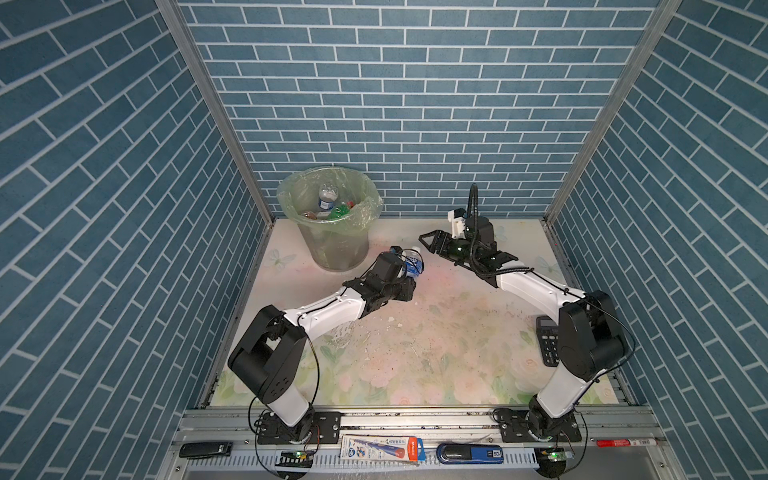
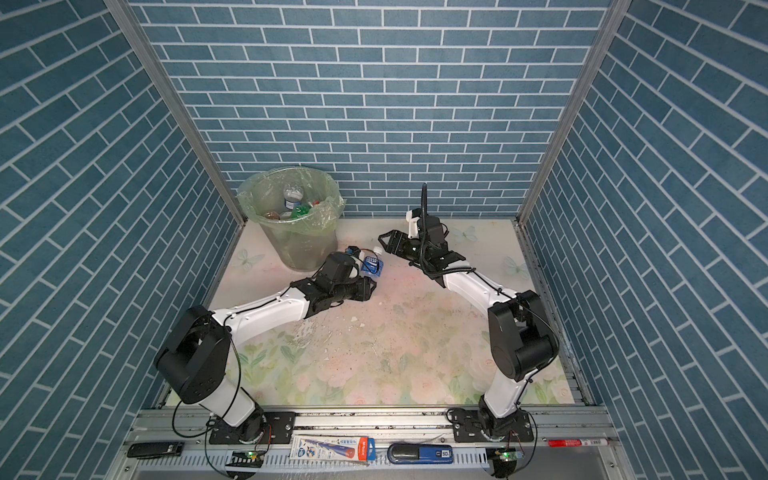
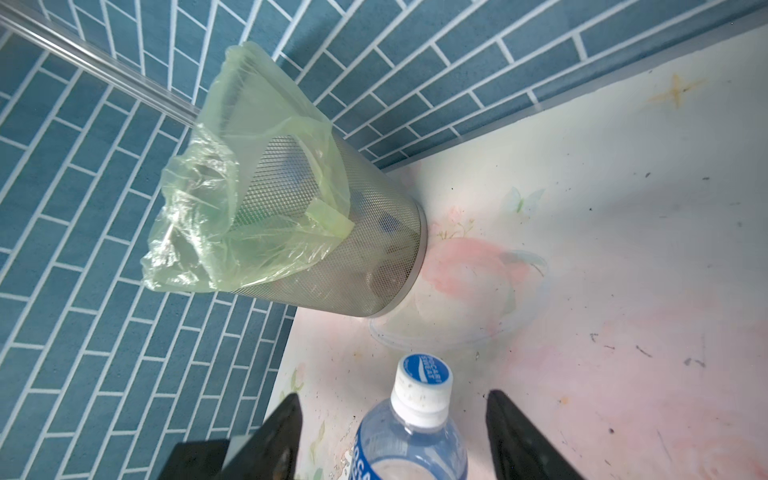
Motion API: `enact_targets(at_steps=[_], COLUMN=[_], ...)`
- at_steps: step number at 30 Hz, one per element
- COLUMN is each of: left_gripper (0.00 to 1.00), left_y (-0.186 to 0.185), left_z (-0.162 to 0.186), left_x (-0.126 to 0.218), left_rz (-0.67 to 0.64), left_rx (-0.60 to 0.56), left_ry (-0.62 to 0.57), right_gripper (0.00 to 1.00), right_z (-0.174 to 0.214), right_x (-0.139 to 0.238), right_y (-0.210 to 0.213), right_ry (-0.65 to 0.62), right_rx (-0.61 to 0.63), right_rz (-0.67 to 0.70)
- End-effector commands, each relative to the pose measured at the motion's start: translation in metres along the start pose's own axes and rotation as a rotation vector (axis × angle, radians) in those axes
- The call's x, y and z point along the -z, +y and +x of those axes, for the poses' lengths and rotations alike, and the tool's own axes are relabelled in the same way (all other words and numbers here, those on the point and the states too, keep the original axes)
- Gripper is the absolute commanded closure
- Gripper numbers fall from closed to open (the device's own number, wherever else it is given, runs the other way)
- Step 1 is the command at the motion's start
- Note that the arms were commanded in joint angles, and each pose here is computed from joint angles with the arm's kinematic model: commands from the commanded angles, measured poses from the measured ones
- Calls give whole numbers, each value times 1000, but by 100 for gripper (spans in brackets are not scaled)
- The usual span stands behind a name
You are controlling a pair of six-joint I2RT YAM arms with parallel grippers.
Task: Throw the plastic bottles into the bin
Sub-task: 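Carry the bottle over the bin with the left gripper while the right gripper releases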
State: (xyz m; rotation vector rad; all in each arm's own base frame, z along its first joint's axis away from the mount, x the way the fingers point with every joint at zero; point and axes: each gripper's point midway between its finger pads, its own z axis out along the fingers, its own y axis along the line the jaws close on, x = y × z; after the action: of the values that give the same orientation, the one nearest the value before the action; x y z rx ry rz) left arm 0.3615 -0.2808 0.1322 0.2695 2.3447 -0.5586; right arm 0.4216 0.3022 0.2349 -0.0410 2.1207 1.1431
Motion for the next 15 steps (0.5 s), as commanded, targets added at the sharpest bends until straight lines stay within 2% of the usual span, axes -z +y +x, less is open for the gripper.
enact_targets(at_steps=[1, 7, 15], left_gripper=[51, 50, 49], left_y=[5, 11, 15], left_z=[-28, -63, -111], left_x=[22, 67, 123], left_rz=[-62, -140, -201], left_rx=[-27, -95, -147], left_ry=[-55, -147, -255], right_gripper=[24, 8, 1], right_z=[-2, -15, -22], right_x=[22, 49, 75], right_y=[2, 19, 67], right_ry=[-28, -101, -146], right_rx=[64, 163, 326], right_rz=[31, 30, -31])
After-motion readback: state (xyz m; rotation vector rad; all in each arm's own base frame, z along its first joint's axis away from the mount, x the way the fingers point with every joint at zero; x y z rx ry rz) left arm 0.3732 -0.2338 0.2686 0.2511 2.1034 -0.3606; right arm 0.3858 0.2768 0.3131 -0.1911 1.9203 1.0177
